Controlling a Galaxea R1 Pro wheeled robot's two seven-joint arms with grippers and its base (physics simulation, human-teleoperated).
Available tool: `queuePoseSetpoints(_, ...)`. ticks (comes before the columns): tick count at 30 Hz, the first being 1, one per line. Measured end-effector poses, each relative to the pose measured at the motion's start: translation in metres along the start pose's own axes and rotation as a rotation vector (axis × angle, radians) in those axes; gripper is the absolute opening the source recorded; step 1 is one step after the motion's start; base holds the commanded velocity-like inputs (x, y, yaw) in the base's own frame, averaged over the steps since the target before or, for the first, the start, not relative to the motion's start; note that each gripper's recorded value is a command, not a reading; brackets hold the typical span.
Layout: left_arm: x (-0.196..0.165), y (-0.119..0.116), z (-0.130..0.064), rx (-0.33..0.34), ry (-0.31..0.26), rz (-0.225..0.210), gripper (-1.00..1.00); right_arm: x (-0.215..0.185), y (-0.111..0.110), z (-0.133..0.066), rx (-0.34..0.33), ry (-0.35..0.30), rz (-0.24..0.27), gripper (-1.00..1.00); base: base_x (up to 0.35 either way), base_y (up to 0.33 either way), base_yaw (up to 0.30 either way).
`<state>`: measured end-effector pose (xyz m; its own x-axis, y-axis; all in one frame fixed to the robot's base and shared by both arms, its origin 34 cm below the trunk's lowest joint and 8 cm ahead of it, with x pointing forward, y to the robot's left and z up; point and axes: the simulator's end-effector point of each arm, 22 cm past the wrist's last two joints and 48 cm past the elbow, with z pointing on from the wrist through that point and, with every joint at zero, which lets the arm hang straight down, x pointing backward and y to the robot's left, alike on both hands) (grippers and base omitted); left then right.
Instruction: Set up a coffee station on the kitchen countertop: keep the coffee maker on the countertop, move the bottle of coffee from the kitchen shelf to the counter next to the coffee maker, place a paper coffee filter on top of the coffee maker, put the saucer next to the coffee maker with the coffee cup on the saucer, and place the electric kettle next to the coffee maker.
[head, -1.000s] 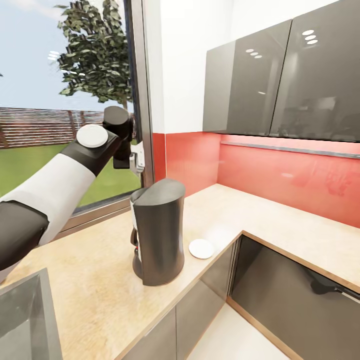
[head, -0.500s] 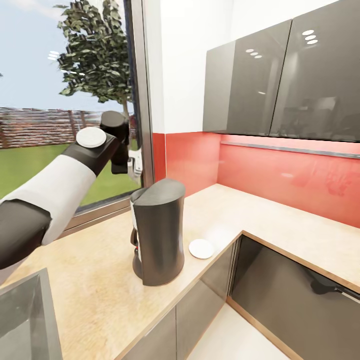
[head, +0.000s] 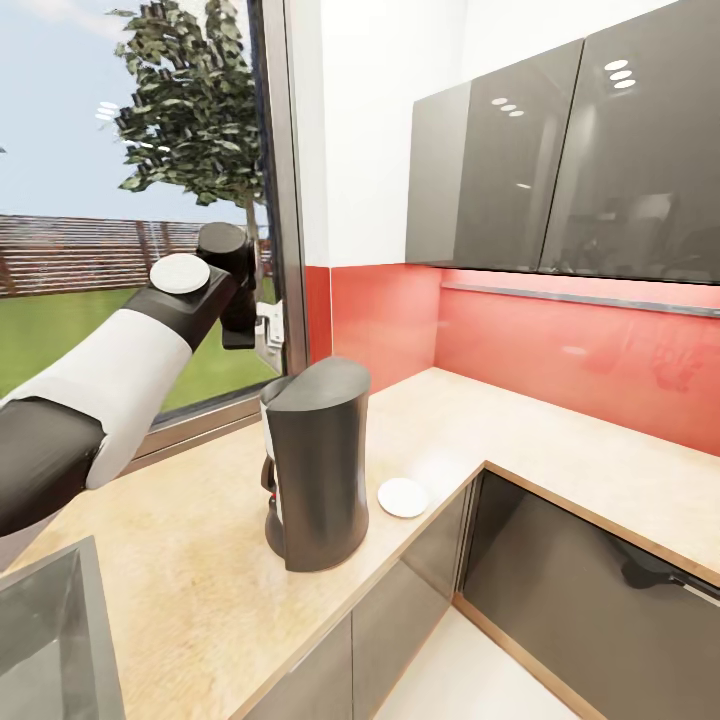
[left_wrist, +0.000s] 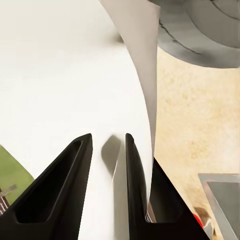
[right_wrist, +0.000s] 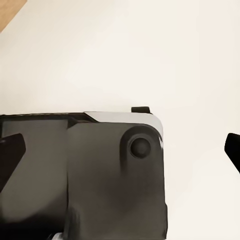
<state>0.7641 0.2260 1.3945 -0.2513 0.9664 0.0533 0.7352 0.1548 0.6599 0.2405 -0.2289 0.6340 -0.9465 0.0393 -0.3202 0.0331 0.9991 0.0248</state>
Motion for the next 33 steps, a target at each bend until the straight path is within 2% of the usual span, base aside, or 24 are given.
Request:
queuePoseSetpoints(12, -0.005, 0.002, -0.004, -0.002, -0.019, -0.005, -1.0, 0.0, 0.0, 0.0, 0.0, 0.0, 0.0, 1.0, 0.0, 0.0, 0.0)
queuePoseSetpoints(16, -0.007, -0.006, 0.005, 0.014, -0.023, -0.017, -1.0, -0.003, 0.003, 0.0, 0.0, -0.007, 0.028, 1.0, 0.0, 0.0, 0.0)
queuePoseSetpoints(22, -0.006, -0.016, 0.015, 0.038, -0.019, -0.016, -1.0, -0.003, 0.006, 0.0, -0.005, -0.007, 0.012, 1.0, 0.0, 0.0, 0.0)
queuePoseSetpoints(33, -0.006, -0.017, 0.016, 0.042, -0.019, -0.017, -1.0, -0.004, 0.0, 0.0, 0.006, -0.007, 0.062, 1.0, -0.001, 0.001, 0.0)
